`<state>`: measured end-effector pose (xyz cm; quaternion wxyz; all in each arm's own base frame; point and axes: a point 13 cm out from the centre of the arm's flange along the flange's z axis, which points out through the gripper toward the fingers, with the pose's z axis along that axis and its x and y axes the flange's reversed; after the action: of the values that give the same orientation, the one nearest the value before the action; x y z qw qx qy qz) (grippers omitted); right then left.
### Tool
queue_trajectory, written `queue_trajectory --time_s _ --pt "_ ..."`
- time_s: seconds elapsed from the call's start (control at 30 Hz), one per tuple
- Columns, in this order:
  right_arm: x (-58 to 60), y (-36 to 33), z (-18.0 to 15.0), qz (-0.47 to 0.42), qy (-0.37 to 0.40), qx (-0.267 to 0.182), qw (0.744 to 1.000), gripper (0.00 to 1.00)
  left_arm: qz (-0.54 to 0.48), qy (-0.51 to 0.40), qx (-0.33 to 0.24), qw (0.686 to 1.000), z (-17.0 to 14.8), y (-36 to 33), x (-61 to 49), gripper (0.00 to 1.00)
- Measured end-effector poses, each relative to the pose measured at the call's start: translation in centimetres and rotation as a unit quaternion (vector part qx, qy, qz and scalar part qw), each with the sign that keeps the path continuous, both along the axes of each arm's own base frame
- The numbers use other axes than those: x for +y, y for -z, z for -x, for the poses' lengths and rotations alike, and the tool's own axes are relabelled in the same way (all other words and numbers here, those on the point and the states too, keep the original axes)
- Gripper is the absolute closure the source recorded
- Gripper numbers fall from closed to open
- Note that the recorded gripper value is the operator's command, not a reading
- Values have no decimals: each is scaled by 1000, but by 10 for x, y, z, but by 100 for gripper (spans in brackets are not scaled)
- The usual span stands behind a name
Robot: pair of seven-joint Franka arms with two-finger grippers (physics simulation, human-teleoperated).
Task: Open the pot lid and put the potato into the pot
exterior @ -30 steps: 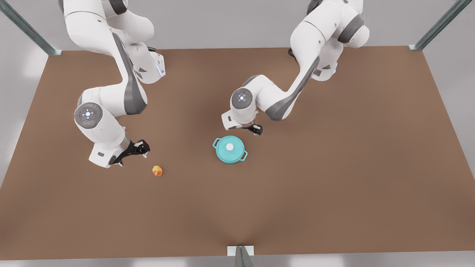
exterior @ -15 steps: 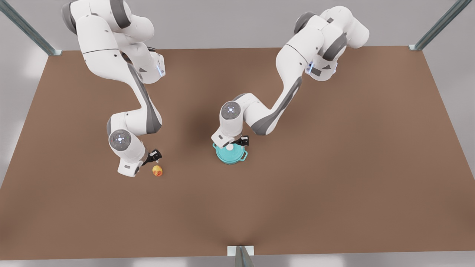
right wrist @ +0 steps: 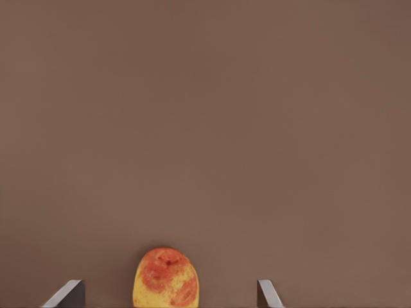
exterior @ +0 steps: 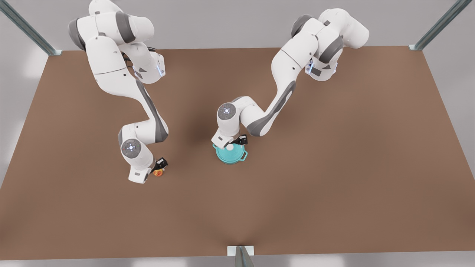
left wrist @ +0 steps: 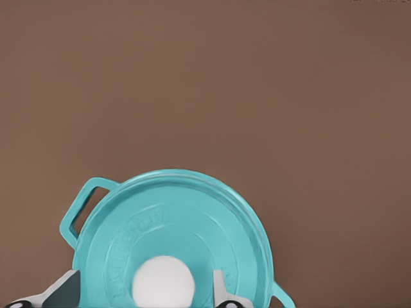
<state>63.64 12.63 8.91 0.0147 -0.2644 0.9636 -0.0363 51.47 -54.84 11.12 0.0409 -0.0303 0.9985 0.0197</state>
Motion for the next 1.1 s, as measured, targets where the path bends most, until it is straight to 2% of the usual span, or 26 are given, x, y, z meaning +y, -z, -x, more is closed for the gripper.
queue_trajectory --time_s 0.07,0.1,0.13,0.2,0.3,0.33,0.43,0.53,0.63,0.67,0.7,0.9,0.97,1.0,1.03,1.07,1.1 --pt "-2 11 1 0 -3 2 1000 0 3 -8 -2 1000 -1 1 -1 44" --pt "-2 14 2 0 -5 3 1000 0 4 -11 -3 1000 -1 2 -2 62" --pt "-2 20 3 1 -7 5 1000 0 5 -15 -3 1000 -1 3 -2 73" --pt "-3 31 6 1 -11 9 1000 0 5 -22 -4 1000 -1 4 -2 83" --pt "-2 39 8 1 -17 10 1000 0 8 -33 -7 999 -3 2 -2 86" --pt "-3 40 8 1 -18 9 1000 0 9 -43 -9 999 -14 -5 6 86" --pt "-3 41 8 0 -23 7 1000 0 -1 -105 -4 994 -91 -34 93 85" --pt "-3 41 7 0 -26 6 1000 8 -15 -162 12 987 -167 -23 230 85" --pt "-3 42 7 0 -30 5 1000 11 -4 -167 32 985 -189 36 288 85" --pt "-3 42 7 0 -31 5 999 11 4 -161 31 986 -193 41 292 78" --pt "-4 43 7 0 -32 6 999 11 13 -153 26 988 -199 39 291 0" --pt "-9 45 6 0 -35 7 999 13 31 -101 5 994 -224 11 320 0" --pt "-9 46 7 1 -37 7 999 16 35 -115 -21 993 -239 -116 371 0" --pt "-8 47 7 1 -38 8 999 19 43 -134 -31 990 -234 -195 414 0" --pt "-8 48 8 1 -39 9 999 24 54 -160 -25 985 -204 -253 464 0" --pt "-8 49 8 1 -40 9 999 28 60 -170 -12 984 -161 -284 493 0" --pt "-7 49 8 0 -42 10 999 32 65 -172 -2 983 -135 -300 507 0"
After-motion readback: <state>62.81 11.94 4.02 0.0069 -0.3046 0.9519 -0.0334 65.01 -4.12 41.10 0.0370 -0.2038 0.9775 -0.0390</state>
